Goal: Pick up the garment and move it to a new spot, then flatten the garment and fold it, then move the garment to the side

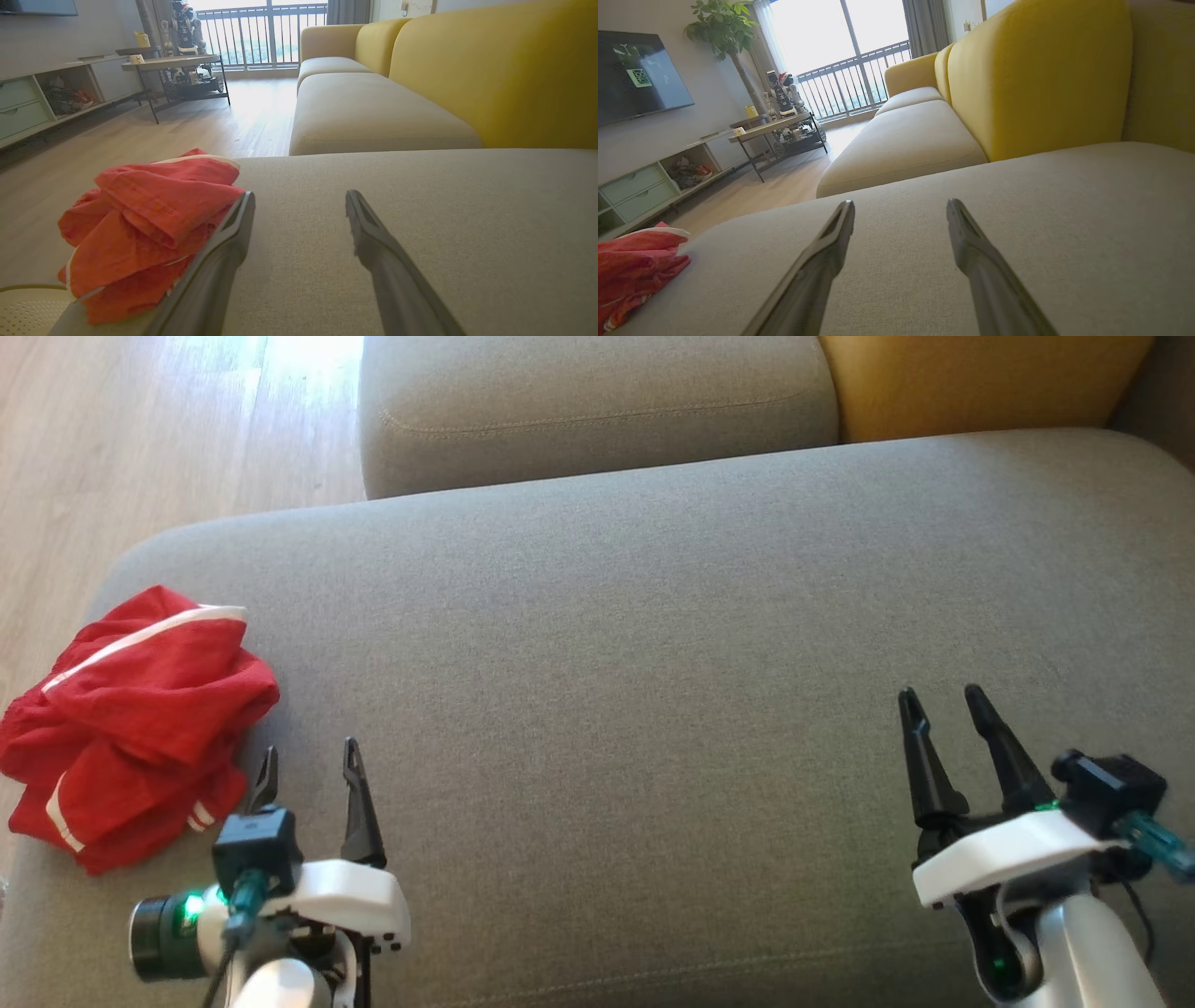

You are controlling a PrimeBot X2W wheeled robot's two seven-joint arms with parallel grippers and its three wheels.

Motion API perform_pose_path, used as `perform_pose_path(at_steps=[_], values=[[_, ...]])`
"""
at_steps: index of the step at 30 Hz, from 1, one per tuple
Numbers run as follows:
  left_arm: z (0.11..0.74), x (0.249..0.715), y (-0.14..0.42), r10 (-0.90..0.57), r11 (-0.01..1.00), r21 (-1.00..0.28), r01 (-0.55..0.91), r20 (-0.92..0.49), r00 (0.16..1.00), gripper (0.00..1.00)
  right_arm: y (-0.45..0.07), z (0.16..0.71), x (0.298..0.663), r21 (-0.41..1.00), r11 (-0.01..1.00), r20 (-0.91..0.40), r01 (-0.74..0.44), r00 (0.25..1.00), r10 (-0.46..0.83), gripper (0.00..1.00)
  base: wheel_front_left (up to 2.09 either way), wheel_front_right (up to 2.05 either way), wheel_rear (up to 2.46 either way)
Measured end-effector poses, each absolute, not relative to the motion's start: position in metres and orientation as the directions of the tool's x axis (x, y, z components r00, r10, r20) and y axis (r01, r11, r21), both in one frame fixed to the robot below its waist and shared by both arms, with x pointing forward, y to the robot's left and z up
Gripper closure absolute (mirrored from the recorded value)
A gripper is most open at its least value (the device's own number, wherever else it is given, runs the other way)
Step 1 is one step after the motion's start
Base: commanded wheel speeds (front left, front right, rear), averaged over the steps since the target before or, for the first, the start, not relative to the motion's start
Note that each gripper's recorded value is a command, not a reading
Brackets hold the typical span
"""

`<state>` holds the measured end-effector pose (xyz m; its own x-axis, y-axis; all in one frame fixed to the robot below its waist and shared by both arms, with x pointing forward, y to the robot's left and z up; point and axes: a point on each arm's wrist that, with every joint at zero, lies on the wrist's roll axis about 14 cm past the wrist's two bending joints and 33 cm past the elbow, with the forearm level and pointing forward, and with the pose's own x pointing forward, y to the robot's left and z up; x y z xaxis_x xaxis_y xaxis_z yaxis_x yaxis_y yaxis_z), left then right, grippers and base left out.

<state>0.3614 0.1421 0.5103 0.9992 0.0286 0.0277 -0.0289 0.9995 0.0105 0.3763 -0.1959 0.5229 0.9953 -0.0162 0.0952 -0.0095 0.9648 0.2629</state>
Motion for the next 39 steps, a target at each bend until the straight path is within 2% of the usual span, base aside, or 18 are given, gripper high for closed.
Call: perform_pose_path(at_steps=[11,17,21,39], values=[[0.511,0.358,0.135,-0.005,0.996,0.093,-0.002,0.068,0.998,0.0,-0.185,0.534,0.377,0.082,0.995,0.135,-0.049,0.99,0.038,0.0,0.0,0.0,0.0],[0.517,0.359,0.13,-0.008,0.998,0.059,0.003,0.095,0.995,0.0,-0.194,0.523,0.375,0.145,0.989,0.113,-0.017,0.994,0.0,0.0,0.0,0.0,0.0],[0.511,0.358,0.125,-0.008,0.998,-0.065,0.012,0.063,0.998,0.0,-0.194,0.524,0.377,0.131,0.991,0.122,-0.019,0.993,0.002,0.0,0.0,0.0,0.0],[0.488,0.357,0.128,-0.036,0.999,-0.012,0.036,0.006,0.999,0.0,-0.195,0.523,0.379,0.13,0.991,0.116,-0.016,0.993,0.001,0.0,0.0,0.0,0.0]])
